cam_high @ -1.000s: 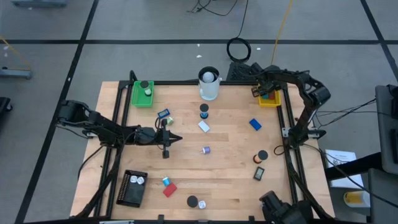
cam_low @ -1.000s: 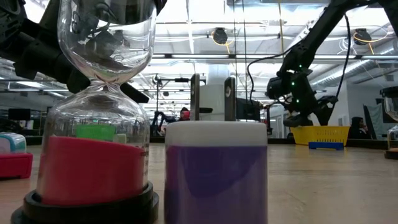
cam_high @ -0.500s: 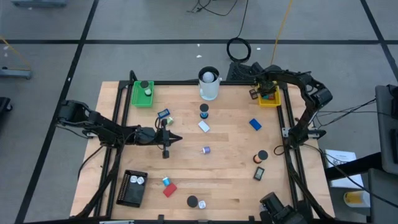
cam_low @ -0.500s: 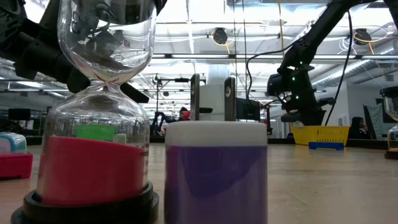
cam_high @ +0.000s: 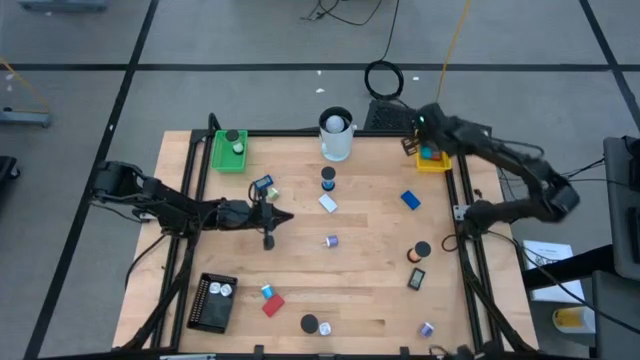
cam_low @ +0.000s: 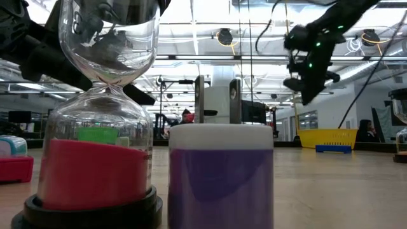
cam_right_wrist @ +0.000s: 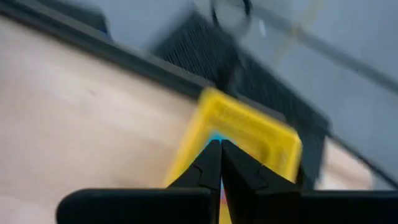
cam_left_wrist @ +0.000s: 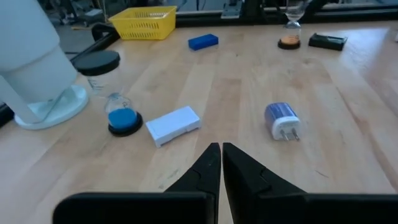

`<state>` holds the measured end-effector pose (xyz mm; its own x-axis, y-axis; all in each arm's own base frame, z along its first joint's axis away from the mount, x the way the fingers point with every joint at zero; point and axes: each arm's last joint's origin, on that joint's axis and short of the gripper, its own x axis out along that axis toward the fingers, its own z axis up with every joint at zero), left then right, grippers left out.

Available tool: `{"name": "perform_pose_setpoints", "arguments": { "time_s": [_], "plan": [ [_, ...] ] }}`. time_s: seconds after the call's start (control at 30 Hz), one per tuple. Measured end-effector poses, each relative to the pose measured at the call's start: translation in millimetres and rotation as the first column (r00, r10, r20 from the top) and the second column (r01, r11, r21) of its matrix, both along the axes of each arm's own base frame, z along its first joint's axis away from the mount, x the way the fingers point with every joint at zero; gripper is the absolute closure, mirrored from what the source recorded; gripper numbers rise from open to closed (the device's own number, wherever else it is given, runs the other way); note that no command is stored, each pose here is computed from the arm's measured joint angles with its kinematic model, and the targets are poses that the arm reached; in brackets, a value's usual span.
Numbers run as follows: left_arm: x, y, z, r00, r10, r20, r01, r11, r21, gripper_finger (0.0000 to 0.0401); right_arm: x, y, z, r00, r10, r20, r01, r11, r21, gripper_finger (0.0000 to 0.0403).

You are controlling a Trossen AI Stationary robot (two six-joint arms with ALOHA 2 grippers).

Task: Pick & Place Office items
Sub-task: Put the green charger adaptor into the black bin

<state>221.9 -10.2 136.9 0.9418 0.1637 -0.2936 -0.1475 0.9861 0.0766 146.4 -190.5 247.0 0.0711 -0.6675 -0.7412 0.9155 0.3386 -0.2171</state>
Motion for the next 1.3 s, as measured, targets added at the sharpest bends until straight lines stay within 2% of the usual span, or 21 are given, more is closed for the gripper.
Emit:
{"name": "perform_pose_setpoints", "arguments": {
  "time_s": [0.1, 0.17, 0.27, 0.37, 0.47, 0.6, 0.73, 0.83, 1.0, 1.13, 1.3],
  "plan": [
    [1, 0, 3, 0.999, -0.006, 0.033, 0.006, 1.0, 0.017, 0.038, 0, 22, -4, 0.983, 0.12, 0.142, -0.102, 0.986, -0.129, 0.0402],
    [2, 0, 6, 0.998, -0.013, 0.054, 0.012, 0.999, 0.032, 0.0391, 0, 36, -6, 0.948, 0.211, 0.238, -0.159, 0.963, -0.218, 0.0401],
    [2, -1, 7, 0.997, -0.015, 0.073, 0.013, 0.999, 0.036, 0.0395, 0, 56, -8, 0.87, 0.332, 0.365, -0.209, 0.918, -0.336, 0.0402],
    [2, 0, 8, 0.997, -0.012, 0.081, 0.01, 1.0, 0.029, 0.0381, 2, 74, -12, 0.767, 0.448, 0.46, -0.248, 0.868, -0.431, 0.0402],
    [2, 0, 8, 0.997, -0.008, 0.082, 0.006, 1.0, 0.016, 0.0374, 6, 90, -18, 0.675, 0.543, 0.499, -0.279, 0.815, -0.508, 0.0402],
    [2, -1, 8, 0.996, -0.015, 0.087, 0.015, 1.0, 0.011, 0.038, 14, 108, -26, 0.586, 0.647, 0.488, -0.335, 0.742, -0.581, 0.0402],
    [2, -5, 9, 0.994, -0.072, 0.083, 0.066, 0.996, 0.065, 0.0396, 22, 120, -27, 0.532, 0.708, 0.464, -0.385, 0.69, -0.612, 0.0402],
    [4, -12, 12, 0.989, -0.115, 0.089, 0.105, 0.989, 0.107, 0.0393, 28, 128, -28, 0.492, 0.738, 0.462, -0.418, 0.665, -0.618, 0.0402],
    [10, -20, 18, 0.984, -0.152, 0.093, 0.141, 0.983, 0.114, 0.0391, 40, 143, -37, 0.441, 0.786, 0.433, -0.509, 0.616, -0.6, 0.0402],
    [19, -21, 22, 0.996, -0.077, 0.045, 0.076, 0.996, 0.041, 0.0395, 50, 155, -41, 0.383, 0.816, 0.433, -0.546, 0.578, -0.606, 0.0402],
    [29, -21, 25, 0.996, -0.034, -0.083, 0.038, 0.998, 0.051, 0.0364, 59, 169, -49, 0.331, 0.854, 0.402, -0.605, 0.519, -0.604, 0.0402]
  ]
}}
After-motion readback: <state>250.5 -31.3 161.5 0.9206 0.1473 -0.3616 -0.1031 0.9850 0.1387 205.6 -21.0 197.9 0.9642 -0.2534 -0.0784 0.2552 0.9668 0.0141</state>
